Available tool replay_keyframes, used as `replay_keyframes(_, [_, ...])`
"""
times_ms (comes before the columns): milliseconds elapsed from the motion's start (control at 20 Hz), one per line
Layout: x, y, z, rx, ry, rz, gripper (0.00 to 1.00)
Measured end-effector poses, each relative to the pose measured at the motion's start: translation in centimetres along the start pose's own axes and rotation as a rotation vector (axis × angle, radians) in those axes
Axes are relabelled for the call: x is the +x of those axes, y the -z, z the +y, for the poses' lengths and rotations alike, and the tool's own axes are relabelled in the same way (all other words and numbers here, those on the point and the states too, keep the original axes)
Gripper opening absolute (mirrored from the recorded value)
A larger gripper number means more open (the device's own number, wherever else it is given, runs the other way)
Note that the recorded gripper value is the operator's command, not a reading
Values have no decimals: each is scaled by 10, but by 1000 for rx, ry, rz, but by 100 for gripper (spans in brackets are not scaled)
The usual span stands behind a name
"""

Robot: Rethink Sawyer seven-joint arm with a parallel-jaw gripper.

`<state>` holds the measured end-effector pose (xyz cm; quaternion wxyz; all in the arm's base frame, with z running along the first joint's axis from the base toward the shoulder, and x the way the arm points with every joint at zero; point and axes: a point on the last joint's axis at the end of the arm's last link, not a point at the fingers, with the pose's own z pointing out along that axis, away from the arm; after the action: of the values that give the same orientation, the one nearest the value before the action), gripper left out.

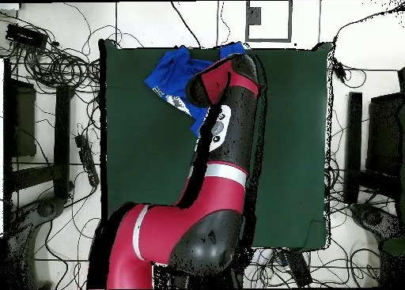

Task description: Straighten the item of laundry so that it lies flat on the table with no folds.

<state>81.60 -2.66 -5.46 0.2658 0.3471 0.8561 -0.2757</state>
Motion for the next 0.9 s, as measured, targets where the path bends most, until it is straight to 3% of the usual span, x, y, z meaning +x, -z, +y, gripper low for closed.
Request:
replay_keyframes(450, [-44, 4, -9, -30, -61, 34, 100])
replay_keyframes(700, [-72, 17, -17, -11, -82, 52, 100])
replay_keyframes(900, [-79, 32, -16, 6, -118, 99, 100])
